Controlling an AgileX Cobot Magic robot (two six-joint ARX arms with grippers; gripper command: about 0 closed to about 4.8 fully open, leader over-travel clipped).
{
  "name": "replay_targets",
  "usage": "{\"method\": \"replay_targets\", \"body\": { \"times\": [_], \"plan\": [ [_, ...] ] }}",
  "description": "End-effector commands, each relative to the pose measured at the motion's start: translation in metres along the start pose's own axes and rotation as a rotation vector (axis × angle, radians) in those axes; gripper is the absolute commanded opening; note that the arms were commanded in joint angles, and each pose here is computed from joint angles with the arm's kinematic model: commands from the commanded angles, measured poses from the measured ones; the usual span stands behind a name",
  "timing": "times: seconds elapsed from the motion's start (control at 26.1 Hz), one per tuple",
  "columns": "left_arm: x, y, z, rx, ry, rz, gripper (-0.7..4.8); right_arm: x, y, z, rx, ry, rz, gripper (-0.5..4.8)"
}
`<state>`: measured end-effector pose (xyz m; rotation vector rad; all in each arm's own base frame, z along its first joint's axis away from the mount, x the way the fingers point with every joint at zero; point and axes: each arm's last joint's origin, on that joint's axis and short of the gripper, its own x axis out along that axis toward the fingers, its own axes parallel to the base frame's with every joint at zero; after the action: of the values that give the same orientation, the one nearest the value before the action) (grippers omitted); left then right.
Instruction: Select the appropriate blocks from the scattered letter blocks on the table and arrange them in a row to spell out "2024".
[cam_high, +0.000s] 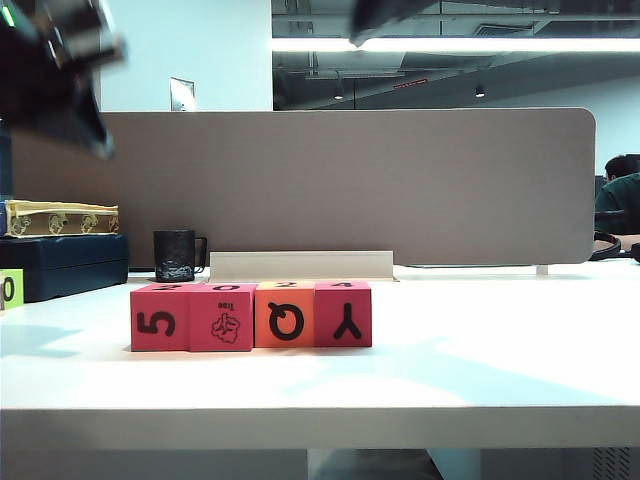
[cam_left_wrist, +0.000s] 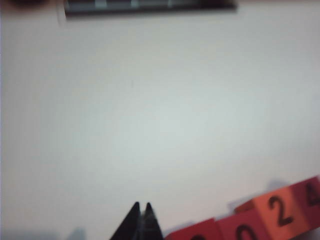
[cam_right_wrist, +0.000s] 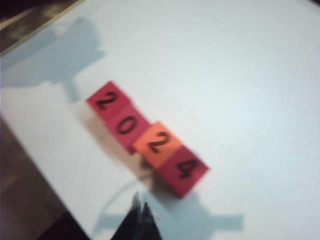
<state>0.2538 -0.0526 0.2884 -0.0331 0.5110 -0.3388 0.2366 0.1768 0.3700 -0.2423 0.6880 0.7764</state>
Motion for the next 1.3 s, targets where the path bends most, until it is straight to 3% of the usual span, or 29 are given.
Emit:
{"method": "replay_targets", "body": {
  "times": [0.04, 0.34, 0.57, 0.73, 0.99, 1.3],
  "plan": [
    [-0.031, -0.005, -0.004, 0.057, -0.085, 0.004, -0.06, -0.012, -0.02, -0.011, 0.044, -0.011, -0.058, -0.02],
    [-0.071, -0.009, -0.062, 0.068, -0.155, 0.02, -0.06, -0.004, -0.053, -0.075, 0.149, -0.029, -0.117, -0.01],
    [-0.082, -0.008, -0.107, -0.073, -0.174, 0.049, -0.06, 0.021, -0.057, -0.131, 0.215, 0.001, -0.134, -0.01],
    [-0.087, -0.008, -0.134, -0.078, -0.16, 0.05, -0.06, 0.045, -0.053, -0.176, 0.297, 0.018, -0.105, -0.01],
    [-0.087, -0.008, -0.136, -0.14, -0.174, 0.031, -0.06, 0.049, -0.052, -0.183, 0.298, 0.002, -0.088, -0.01],
    [-0.087, -0.008, -0.136, -0.14, -0.173, 0.032, -0.06, 0.049, -0.051, -0.184, 0.301, 0.017, -0.08, -0.01]
  ]
}}
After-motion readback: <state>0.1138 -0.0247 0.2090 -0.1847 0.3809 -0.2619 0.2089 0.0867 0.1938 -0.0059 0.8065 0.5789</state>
